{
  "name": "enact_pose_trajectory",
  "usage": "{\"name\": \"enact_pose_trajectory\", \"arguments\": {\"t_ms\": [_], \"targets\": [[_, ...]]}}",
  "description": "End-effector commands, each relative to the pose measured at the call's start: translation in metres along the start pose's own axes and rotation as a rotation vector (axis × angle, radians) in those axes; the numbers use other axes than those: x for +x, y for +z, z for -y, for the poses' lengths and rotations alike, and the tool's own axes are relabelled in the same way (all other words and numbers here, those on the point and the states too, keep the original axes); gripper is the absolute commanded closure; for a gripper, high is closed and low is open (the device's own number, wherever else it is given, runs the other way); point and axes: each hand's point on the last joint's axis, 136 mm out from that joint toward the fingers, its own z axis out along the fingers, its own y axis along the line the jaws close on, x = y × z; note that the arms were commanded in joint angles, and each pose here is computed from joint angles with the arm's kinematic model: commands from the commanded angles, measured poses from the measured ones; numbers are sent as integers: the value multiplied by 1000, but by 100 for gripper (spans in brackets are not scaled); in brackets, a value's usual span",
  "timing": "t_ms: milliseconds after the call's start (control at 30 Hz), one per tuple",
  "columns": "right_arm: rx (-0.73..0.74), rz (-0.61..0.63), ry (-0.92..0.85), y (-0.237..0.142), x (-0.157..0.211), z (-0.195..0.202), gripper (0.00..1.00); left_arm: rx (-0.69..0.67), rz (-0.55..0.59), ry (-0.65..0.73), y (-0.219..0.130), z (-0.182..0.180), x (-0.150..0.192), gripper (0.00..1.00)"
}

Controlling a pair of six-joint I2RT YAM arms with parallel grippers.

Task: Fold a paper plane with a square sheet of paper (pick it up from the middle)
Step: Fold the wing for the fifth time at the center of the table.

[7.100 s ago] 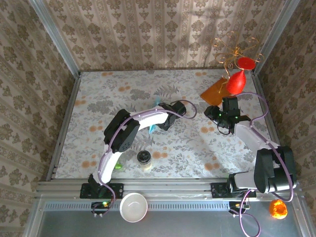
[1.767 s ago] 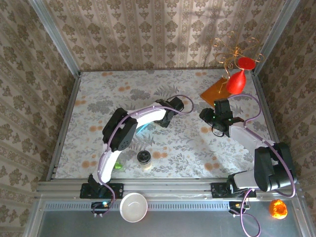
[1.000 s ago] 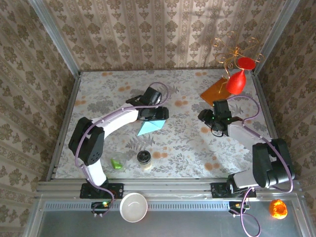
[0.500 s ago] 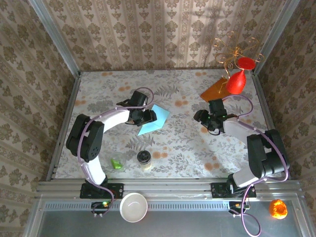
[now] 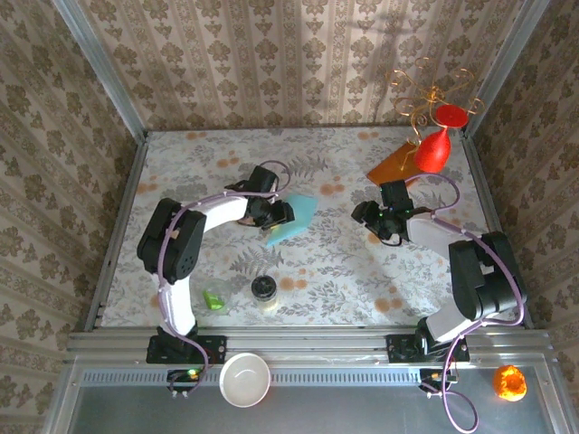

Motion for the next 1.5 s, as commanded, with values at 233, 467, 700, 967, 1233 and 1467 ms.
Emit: {"name": "enact_pose_trajectory", "arguments": {"t_ms": [233, 467, 700, 967, 1233, 1467], "targets": [[-205, -224, 40, 25, 56, -50, 46, 70, -59, -21, 25, 33, 18, 67], [-271, -302, 41, 43, 75, -74, 54, 72, -48, -103, 20, 13, 16, 75], [-266, -321, 38, 54, 81, -80, 64, 79, -72, -123, 23, 8, 19, 78], [-267, -325, 50, 63, 82, -83, 69, 73, -74, -137, 23, 4, 19, 81], [-331, -315, 34, 62, 79, -94, 73, 77, -72, -139, 21, 4, 19, 81], [-366, -284, 45, 62, 73, -100, 74, 81, -68, -138, 19, 5, 18, 81]]}}
